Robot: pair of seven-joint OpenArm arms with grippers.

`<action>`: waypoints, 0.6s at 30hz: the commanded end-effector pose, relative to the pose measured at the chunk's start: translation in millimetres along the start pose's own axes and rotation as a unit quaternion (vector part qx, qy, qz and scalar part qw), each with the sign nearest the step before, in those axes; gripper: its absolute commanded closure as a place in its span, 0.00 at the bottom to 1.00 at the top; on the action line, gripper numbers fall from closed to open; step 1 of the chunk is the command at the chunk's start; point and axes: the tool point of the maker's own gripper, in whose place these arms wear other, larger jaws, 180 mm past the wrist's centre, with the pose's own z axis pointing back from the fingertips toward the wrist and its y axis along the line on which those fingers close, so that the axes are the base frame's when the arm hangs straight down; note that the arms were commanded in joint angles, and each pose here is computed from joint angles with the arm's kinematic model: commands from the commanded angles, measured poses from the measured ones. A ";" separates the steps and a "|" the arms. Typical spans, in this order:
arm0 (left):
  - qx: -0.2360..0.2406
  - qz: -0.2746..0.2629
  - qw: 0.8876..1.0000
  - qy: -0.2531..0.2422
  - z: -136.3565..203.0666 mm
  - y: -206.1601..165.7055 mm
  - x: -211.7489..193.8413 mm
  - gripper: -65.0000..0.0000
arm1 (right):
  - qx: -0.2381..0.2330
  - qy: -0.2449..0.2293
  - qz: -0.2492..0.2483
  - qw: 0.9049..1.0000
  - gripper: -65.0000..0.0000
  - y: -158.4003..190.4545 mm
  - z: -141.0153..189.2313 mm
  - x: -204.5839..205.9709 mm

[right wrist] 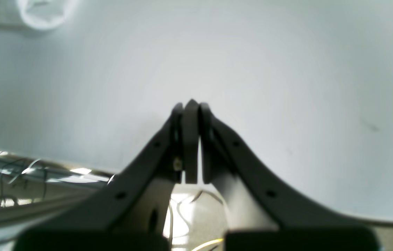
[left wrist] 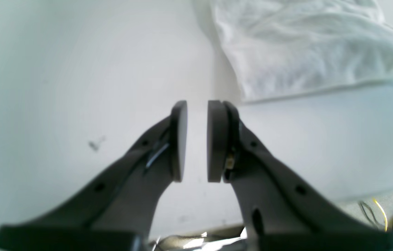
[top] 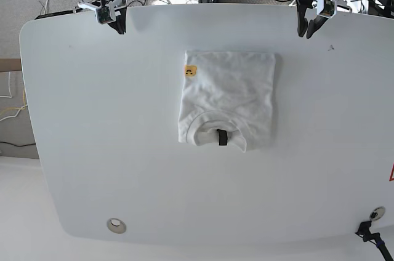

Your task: Fold the T-shirt properly

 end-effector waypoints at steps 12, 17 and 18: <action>0.015 0.155 0.973 0.169 107.8 -24.8 -118.5 0.88 | 0.007 0.185 -0.074 0.980 1.00 37.5 99.3 -131.3; 0.000 0.195 0.953 0.231 93.8 -36.8 -190.7 0.88 | 0.009 0.231 -0.105 0.967 1.00 46.0 77.6 -186.4; -0.003 0.196 0.949 0.248 92.7 -39.8 -205.5 0.88 | 0.013 0.243 -0.112 0.963 1.00 50.5 74.0 -198.7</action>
